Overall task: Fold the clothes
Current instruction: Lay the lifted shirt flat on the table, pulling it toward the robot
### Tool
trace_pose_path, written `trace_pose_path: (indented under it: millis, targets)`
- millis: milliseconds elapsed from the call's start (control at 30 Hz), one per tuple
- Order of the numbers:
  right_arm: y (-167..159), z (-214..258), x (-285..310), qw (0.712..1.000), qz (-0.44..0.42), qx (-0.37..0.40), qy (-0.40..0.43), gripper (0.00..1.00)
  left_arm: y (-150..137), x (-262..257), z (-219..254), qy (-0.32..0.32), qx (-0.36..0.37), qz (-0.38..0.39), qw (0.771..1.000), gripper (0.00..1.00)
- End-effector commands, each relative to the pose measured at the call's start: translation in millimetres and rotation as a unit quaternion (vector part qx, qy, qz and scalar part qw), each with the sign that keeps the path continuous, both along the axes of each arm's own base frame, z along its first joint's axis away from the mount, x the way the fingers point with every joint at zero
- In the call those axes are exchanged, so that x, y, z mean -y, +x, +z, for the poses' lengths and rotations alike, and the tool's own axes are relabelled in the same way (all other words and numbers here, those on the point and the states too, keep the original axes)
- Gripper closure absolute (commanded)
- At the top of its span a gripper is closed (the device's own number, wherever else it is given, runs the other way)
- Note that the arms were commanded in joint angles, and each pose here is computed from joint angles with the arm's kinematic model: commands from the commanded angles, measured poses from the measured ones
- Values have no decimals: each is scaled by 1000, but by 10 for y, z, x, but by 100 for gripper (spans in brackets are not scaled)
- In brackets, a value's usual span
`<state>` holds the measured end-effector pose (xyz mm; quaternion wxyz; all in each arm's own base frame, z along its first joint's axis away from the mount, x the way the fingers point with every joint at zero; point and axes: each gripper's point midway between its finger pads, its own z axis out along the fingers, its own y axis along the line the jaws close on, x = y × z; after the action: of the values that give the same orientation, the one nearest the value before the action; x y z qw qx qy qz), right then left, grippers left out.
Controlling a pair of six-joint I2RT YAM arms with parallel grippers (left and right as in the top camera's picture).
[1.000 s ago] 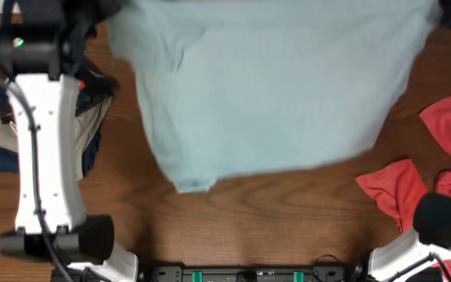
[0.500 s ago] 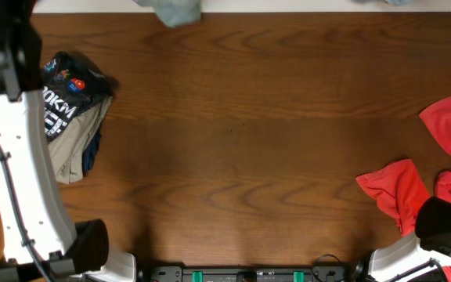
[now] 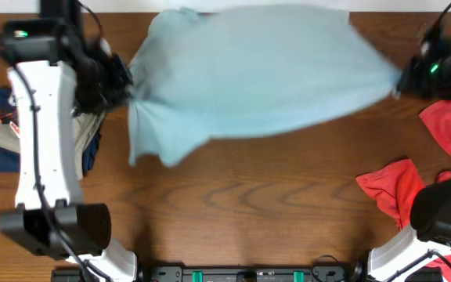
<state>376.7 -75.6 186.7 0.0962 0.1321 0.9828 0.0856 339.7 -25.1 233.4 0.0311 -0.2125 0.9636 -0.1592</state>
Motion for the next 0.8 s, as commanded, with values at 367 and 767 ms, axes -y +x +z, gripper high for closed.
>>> trace_pose_path:
  millis: [367,767]
  targets:
    - [-1198,-1264,364,965,-94,-242,-37,99,-1216,-112,-1471,18,-271,-49,961,94]
    - [-1185,-1194,306,969,-101,-225,-1,99,-1249,-227,-1182,44,-200,-34,978,94]
